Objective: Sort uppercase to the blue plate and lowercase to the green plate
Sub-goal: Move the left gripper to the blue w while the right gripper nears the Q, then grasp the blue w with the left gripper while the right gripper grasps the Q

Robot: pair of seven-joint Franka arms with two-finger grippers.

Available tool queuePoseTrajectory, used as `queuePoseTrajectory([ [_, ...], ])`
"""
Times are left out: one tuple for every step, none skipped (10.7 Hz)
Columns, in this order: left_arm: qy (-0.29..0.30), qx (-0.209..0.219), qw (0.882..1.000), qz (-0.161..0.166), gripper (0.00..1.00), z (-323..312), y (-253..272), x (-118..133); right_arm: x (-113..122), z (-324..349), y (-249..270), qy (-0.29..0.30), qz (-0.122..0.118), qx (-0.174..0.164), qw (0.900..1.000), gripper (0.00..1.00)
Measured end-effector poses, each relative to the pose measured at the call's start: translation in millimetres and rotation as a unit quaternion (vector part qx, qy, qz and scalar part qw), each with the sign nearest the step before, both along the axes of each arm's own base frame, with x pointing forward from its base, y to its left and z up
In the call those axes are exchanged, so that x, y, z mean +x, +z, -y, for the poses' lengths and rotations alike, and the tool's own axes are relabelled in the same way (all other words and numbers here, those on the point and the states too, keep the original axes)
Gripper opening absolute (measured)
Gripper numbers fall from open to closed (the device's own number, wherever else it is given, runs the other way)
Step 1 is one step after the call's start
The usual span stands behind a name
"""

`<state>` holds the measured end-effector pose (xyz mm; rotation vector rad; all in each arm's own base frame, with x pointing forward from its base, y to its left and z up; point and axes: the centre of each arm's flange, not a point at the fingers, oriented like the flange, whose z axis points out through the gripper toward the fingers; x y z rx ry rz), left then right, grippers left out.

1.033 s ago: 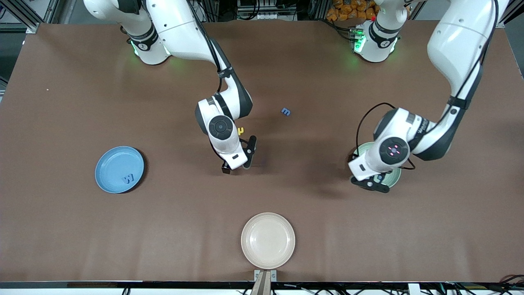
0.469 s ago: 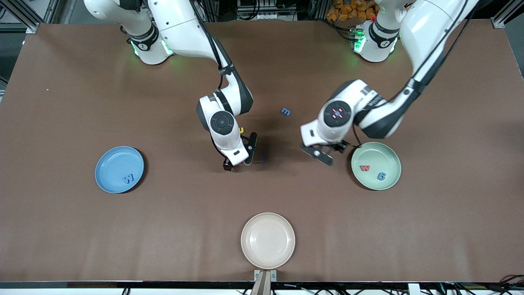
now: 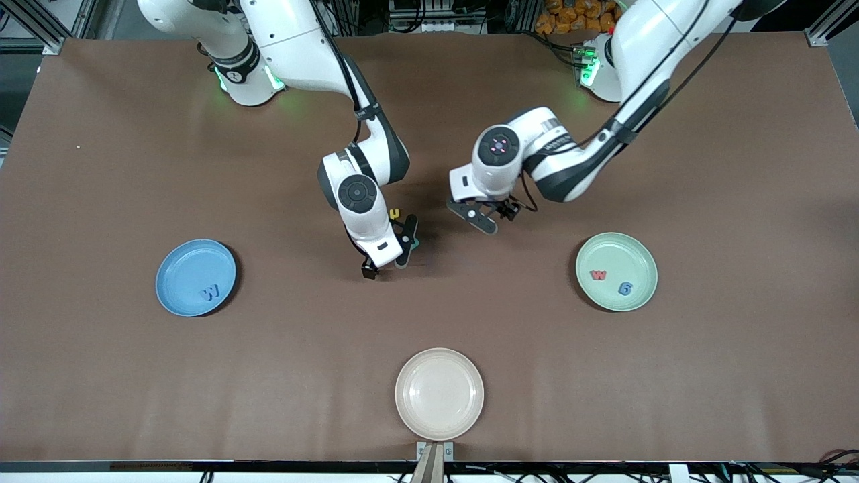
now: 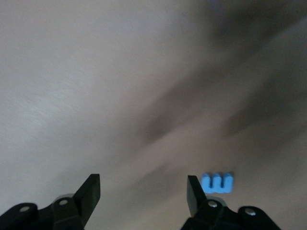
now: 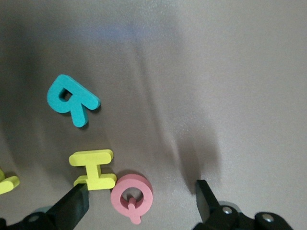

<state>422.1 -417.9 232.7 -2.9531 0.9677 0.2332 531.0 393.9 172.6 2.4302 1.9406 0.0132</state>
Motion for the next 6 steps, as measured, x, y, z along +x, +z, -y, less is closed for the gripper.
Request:
queuePoseTrajectory([
  [0.011, -0.005, 1.0, 0.001, 0.79, 5, -5, -10, 0, 0, 0, -0.003, 0.0, 0.0, 1.0, 1.0],
  [0.021, -0.017, 1.0, 0.004, 0.75, 9, -12, -21, 0, -1, 1, -0.009, 0.002, 0.001, 1.0, 1.0],
  [0.028, -0.027, 0.999, 0.005, 0.76, 11, -19, -32, 1, -3, 4, -0.015, 0.004, 0.004, 1.0, 1.0],
  [0.032, -0.029, 0.999, 0.005, 0.76, 13, -25, -41, 2, -5, 7, -0.02, 0.004, 0.005, 1.0, 1.0],
  [0.037, -0.027, 0.999, 0.004, 0.76, 14, -29, -47, 3, -6, 10, -0.022, -0.003, 0.002, 1.0, 1.0],
  [0.04, -0.025, 0.999, 0.004, 0.76, 18, -32, -53, 8, -1, 15, -0.022, -0.011, -0.004, 1.0, 1.0],
])
